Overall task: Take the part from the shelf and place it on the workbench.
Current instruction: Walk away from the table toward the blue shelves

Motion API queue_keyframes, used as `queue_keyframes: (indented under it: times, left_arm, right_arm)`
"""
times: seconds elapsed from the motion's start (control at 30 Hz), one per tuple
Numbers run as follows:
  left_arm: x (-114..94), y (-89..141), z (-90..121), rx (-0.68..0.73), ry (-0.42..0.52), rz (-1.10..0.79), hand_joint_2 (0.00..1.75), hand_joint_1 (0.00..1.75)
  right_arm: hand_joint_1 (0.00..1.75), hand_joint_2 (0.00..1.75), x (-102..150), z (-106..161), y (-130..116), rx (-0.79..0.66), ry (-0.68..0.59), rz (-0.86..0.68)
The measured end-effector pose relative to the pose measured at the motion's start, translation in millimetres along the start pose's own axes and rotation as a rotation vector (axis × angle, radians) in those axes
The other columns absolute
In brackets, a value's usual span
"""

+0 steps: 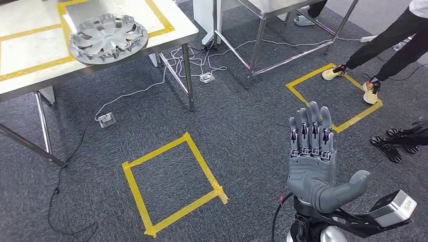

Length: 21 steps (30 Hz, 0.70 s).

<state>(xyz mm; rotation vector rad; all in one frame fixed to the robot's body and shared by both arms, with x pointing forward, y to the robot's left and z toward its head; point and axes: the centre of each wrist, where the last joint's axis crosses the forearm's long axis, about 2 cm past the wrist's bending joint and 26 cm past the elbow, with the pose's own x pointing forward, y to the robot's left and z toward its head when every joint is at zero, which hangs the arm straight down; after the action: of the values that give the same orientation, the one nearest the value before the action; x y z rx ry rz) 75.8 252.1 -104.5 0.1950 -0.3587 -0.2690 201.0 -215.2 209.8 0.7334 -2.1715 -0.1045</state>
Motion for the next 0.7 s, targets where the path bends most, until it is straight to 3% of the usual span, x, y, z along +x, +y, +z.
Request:
queue_keyframes:
  times: [0.7]
  left_arm:
    - [-4,-9,3,-0.013,0.005,-0.02,0.0,0.0]
  right_arm:
    - [0.0,0.0,-4,6,-4,-0.043,0.036,-0.019]
